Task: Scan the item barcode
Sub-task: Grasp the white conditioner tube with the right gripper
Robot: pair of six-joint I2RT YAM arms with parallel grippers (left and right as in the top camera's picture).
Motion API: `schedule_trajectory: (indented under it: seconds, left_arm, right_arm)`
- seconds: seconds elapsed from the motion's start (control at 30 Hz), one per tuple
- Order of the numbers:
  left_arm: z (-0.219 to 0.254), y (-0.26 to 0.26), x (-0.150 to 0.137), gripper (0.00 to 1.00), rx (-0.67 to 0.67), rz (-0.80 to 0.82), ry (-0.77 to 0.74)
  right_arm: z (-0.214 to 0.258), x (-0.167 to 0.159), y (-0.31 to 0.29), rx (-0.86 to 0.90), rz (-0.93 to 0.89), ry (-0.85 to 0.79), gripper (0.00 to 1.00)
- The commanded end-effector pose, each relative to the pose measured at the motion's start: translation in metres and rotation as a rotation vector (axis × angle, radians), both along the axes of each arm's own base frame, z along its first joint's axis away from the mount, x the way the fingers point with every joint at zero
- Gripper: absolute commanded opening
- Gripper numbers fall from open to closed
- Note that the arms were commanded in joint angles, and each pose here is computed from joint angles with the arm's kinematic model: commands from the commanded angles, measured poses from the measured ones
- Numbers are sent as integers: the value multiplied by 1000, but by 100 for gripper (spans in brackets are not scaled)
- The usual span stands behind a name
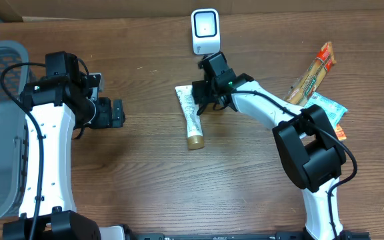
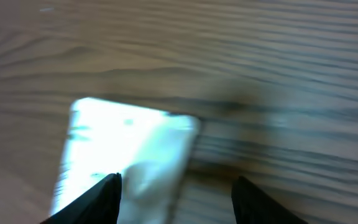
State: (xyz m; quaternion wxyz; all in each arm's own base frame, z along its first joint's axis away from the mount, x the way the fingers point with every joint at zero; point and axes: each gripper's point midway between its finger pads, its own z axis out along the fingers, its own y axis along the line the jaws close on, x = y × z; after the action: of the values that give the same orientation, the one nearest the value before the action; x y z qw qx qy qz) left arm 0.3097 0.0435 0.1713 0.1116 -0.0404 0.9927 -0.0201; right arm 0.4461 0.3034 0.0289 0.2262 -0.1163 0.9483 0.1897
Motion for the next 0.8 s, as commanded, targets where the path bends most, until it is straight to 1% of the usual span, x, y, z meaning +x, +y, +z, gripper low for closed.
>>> schedule_trajectory:
  seconds: [0.0,0.3,0.47,0.63,0.67,0.73,0.77]
  left_arm:
    - [0,-1,0,100,4,-21,0]
    - [0,-1,1,100,4,-21,0]
    - [0,-1,0,100,4,-21,1]
    - [0,-1,1,100,4,-21,0]
    - [0,-1,0,100,4,-21,0]
    - [0,-1,1,100,4,-21,0]
    - [0,-1,0,100,4,-20,1]
  right_arm:
    - [-3,-26,30,86,154,53,59]
    - [8,-77,80,185,400,99,59]
    - [20,-95,83,129,524,111,60]
    - [56,-102,77,98,530,165,61]
    - [65,-103,76,95,526,175,64]
    - [83,-106,72,87,495,210,64]
    - [89,-107,67,72,447,239,65]
